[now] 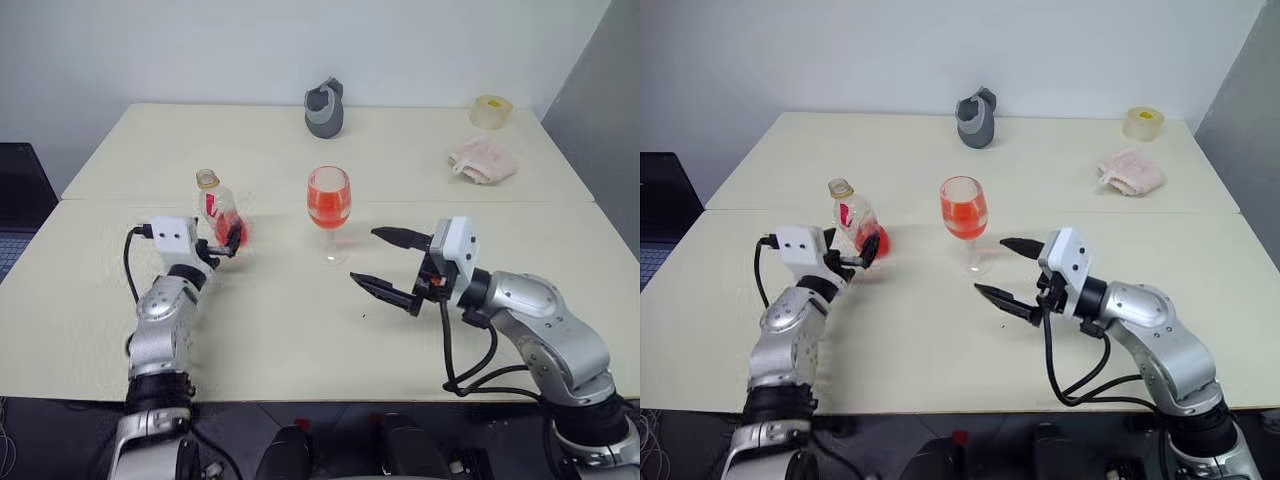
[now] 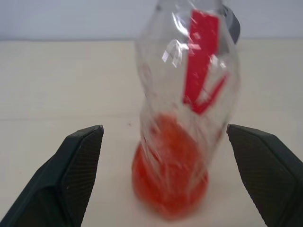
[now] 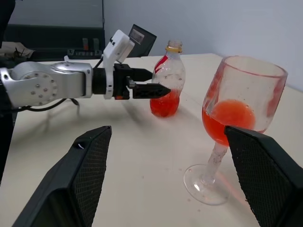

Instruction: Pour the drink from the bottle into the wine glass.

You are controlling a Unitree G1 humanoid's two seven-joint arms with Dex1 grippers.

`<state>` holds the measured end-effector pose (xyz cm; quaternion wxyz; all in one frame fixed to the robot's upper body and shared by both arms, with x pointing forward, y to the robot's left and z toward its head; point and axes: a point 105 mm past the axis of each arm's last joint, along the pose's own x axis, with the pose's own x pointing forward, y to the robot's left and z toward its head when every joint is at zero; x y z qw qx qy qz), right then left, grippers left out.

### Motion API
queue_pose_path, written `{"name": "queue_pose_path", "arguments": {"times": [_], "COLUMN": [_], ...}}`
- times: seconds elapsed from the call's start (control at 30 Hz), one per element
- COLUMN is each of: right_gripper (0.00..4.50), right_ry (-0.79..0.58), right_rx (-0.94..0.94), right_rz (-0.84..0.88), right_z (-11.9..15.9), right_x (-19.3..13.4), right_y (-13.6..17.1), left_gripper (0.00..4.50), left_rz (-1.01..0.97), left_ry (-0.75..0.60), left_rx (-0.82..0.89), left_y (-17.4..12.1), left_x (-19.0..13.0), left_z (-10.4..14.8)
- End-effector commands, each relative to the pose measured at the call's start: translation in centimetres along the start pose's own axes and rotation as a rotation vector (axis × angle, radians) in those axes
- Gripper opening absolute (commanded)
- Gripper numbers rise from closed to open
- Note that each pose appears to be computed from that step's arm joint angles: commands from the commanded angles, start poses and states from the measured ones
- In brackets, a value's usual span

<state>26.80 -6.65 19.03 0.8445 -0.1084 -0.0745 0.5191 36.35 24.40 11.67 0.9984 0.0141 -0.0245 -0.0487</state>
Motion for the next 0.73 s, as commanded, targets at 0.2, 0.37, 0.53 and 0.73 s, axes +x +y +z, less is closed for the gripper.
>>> {"name": "queue_pose_path", "arguments": {"times": [0.2,0.37,0.53,0.73], "right_gripper": [4.07,4.07,4.07,4.07], "right_ry": [0.037,0.126,0.184,0.254], "right_rx": [0.006,0.035,0.117,0.189], "right_rz": [-0.119,-0.384,-0.702,-0.844], "right_z": [-0.6,-2.8,-4.7,-7.2], "right_x": [-2.8,-5.2,-8.0,-9.4], "right_y": [-0.4,-1.7,-3.2,-2.1], "left_gripper": [4.49,4.49,4.49,4.49], "left_rz": [-0.033,-0.057,-0.026,-0.008], "left_ry": [0.015,0.049,0.067,0.09], "left_rx": [0.005,0.01,0.012,0.027], "left_y": [-1.9,-4.5,-5.7,-7.0], "left_x": [-3.5,-6.2,-6.8,-7.8], "left_z": [1.3,1.1,0.9,0.3]}}
